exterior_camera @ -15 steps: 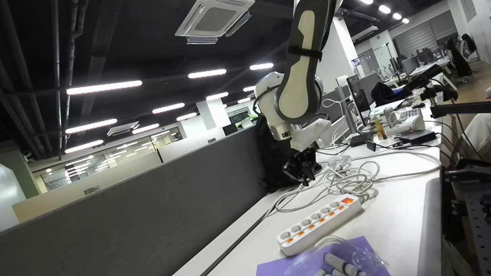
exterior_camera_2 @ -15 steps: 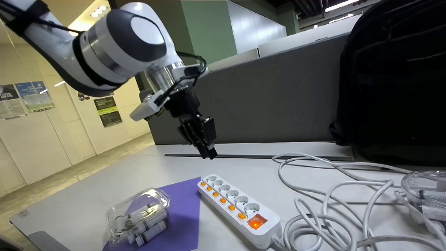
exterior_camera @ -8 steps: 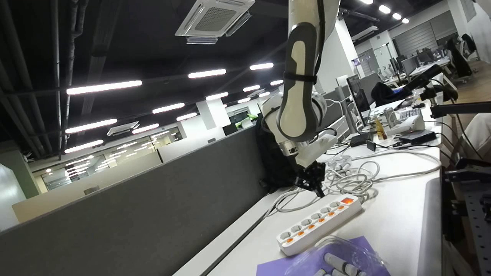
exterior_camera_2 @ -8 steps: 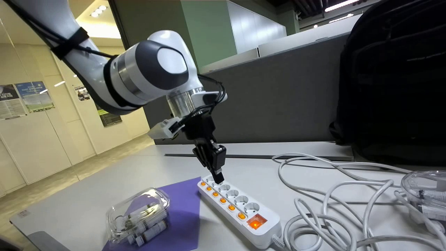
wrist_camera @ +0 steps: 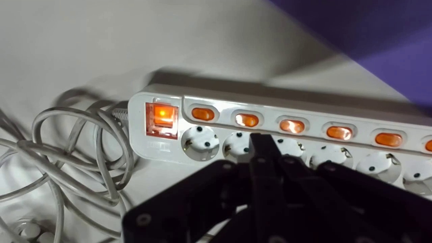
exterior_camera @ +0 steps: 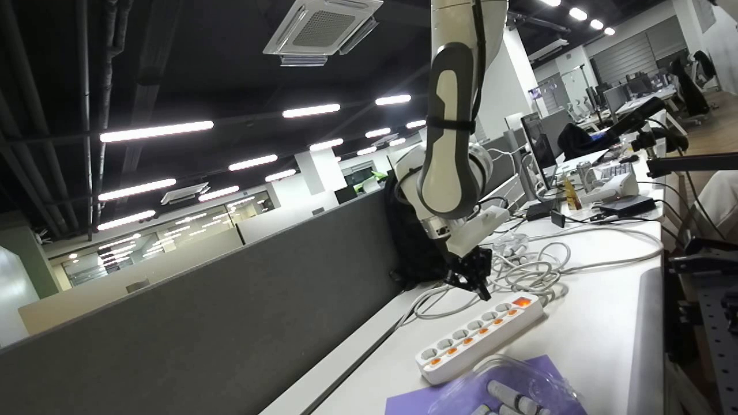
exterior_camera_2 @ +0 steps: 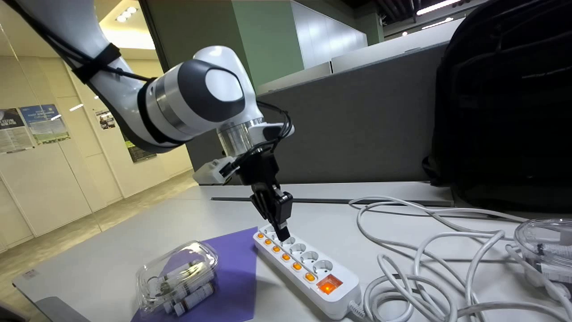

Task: Press the power button on the second socket from the right on the extension cord

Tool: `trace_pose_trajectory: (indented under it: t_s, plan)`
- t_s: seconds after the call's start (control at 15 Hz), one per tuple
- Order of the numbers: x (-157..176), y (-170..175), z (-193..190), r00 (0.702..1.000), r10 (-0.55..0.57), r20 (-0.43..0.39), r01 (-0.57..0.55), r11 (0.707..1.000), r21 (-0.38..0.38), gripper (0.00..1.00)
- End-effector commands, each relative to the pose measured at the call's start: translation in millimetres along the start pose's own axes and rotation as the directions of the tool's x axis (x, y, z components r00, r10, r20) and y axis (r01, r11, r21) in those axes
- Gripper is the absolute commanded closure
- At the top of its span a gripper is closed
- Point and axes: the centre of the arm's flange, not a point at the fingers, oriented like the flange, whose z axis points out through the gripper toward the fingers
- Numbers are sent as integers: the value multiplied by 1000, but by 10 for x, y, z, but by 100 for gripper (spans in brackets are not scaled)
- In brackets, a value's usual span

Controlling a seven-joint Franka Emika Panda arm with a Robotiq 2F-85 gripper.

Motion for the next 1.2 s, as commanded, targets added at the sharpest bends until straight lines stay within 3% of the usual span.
trace_pose_trajectory:
  t_s: [0.0,0.73,1.13]
  plan:
    - [-34,22,191,999,41,20,-41,999,-21,100]
    - [-36,54,536,988,95,120,-93,995,-23,100]
    - [92,10,484,991,113,75,-113,994,-5,100]
